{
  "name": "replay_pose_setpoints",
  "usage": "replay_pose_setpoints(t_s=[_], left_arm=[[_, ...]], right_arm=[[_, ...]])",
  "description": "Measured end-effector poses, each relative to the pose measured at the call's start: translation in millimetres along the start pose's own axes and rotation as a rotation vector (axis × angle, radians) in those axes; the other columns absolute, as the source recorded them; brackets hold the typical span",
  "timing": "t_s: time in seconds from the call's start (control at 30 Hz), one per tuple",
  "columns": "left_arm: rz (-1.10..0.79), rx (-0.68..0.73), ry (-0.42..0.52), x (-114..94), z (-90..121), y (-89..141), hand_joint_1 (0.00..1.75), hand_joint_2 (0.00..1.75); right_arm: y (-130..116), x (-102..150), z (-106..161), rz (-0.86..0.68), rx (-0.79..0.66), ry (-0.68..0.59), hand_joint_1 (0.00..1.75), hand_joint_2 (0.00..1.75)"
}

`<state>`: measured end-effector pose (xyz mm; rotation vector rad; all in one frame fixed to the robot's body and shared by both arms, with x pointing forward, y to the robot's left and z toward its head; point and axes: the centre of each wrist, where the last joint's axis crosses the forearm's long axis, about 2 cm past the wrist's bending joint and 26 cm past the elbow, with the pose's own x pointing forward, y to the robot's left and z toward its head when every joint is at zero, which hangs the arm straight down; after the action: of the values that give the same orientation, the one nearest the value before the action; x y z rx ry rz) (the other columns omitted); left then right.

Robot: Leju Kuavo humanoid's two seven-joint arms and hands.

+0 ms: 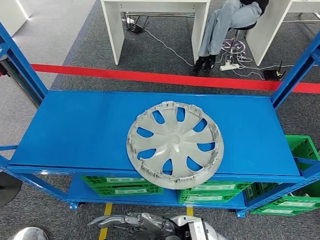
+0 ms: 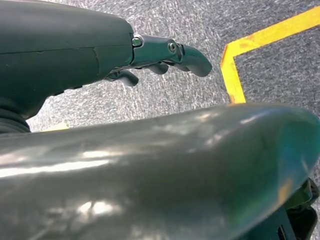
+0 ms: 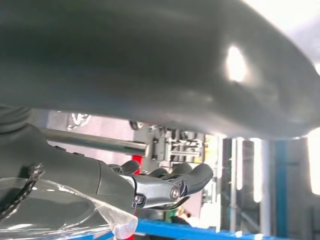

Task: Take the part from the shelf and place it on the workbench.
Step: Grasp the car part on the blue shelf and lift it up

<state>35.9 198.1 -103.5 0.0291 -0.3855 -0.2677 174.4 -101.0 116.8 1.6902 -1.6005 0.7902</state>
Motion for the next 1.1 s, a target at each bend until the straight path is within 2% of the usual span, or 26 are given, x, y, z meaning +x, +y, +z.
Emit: replay_pose_setpoints(t_s=[0.23, 0.3, 0.37, 0.53, 0.57, 0.73, 0.97, 1.1], left_arm=[[-0.001, 0.002, -0.024, 0, 0, 0, 0.0, 0.0], [0.006, 0.01, -0.029, 0, 0, 0, 0.0, 0.0], [0.021, 0.026, -0.031, 0, 0, -1, 0.0, 0.0], [0.062, 0.069, -0.044, -3, 1, -2, 0.0, 0.0], [0.068, 0.073, -0.043, -3, 2, -3, 0.0, 0.0], [0.082, 0.081, -0.041, -4, 2, -3, 0.0, 0.0], [0.102, 0.102, -0.031, -4, 3, -6, 0.0, 0.0], [0.111, 0.104, -0.02, -4, 3, -7, 0.0, 0.0]], right_arm=[[4, 11, -11, 0.021, 0.034, -0.033, 0.0, 0.0], [4, 16, -16, 0.094, 0.006, -0.002, 0.0, 0.87], [4, 19, -18, 0.247, -0.063, 0.063, 0.0, 1.75], [-1, 34, 9, 0.842, -0.291, 0.208, 0.0, 1.75], [-3, 38, 14, 0.922, -0.313, 0.223, 0.0, 1.75], [-3, 47, 24, 1.073, -0.366, 0.247, 0.0, 1.75], [4, 54, 34, 1.44, -0.501, 0.257, 0.0, 1.75], [11, 54, 39, 1.569, -0.563, 0.272, 0.0, 1.75]])
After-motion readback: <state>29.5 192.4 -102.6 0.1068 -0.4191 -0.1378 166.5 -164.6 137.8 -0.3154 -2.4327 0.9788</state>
